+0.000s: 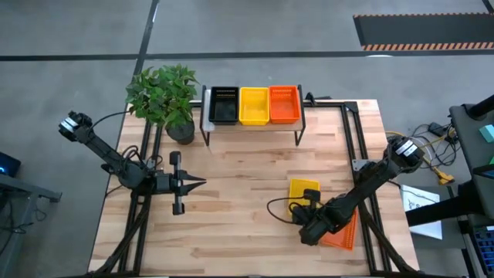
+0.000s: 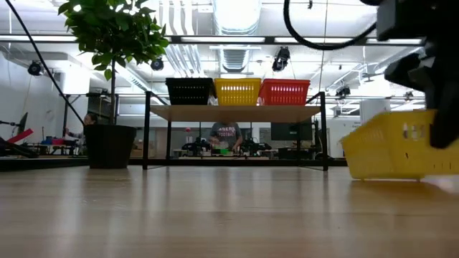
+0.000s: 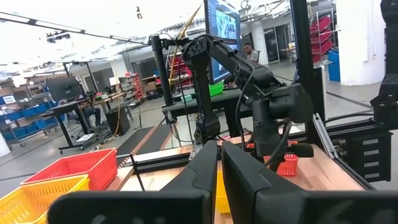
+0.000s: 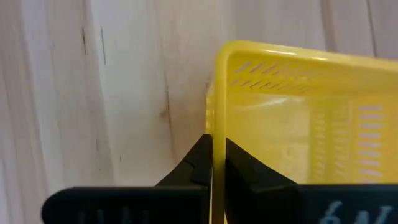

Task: Stack baskets on shelf by color
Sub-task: Stack the yellow bin on top of the other yellow bins on the shelf

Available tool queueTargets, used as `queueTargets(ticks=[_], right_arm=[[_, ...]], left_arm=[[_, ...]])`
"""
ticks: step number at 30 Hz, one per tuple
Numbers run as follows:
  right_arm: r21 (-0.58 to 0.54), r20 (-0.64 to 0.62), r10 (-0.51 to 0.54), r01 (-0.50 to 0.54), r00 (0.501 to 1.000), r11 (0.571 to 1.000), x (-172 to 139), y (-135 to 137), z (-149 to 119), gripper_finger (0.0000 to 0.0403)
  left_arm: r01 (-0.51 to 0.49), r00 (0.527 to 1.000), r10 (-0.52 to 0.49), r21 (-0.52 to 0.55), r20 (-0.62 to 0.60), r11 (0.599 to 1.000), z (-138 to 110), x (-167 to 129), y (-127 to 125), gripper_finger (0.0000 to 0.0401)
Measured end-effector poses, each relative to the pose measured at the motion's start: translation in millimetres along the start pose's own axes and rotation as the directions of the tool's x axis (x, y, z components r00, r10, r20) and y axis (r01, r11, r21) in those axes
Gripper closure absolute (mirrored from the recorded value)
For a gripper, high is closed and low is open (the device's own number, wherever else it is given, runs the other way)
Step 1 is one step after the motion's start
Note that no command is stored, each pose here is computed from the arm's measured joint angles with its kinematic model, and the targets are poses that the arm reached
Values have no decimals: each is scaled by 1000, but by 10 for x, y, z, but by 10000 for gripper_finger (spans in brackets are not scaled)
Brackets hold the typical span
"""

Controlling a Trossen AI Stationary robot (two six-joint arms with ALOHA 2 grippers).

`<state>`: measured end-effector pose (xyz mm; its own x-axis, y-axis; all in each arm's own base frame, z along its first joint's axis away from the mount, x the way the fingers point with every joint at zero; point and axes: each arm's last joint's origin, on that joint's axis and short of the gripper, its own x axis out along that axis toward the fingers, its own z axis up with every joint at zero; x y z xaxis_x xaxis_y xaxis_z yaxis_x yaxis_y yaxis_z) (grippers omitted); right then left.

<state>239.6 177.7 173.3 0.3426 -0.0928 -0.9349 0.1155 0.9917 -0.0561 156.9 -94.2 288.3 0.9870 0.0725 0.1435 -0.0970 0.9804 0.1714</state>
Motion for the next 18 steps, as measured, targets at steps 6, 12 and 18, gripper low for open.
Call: queueTargets(ticks=[6, 12, 18], right_arm=[[-89, 73, 49, -42, 996, 995, -181, 19, 296, 394], [-222, 191, 119, -75, 974, 972, -568, 57, 705, 394], [-385, 379, 182, -24, 908, 922, -1154, 72, 1120, 394]], left_arm=[[0, 1000, 0, 1, 0, 1000, 0, 0, 0, 393], [0, 1000, 0, 2, 0, 1000, 0, 0, 0, 393], [0, 1000, 0, 2, 0, 1000, 0, 0, 0, 393]])
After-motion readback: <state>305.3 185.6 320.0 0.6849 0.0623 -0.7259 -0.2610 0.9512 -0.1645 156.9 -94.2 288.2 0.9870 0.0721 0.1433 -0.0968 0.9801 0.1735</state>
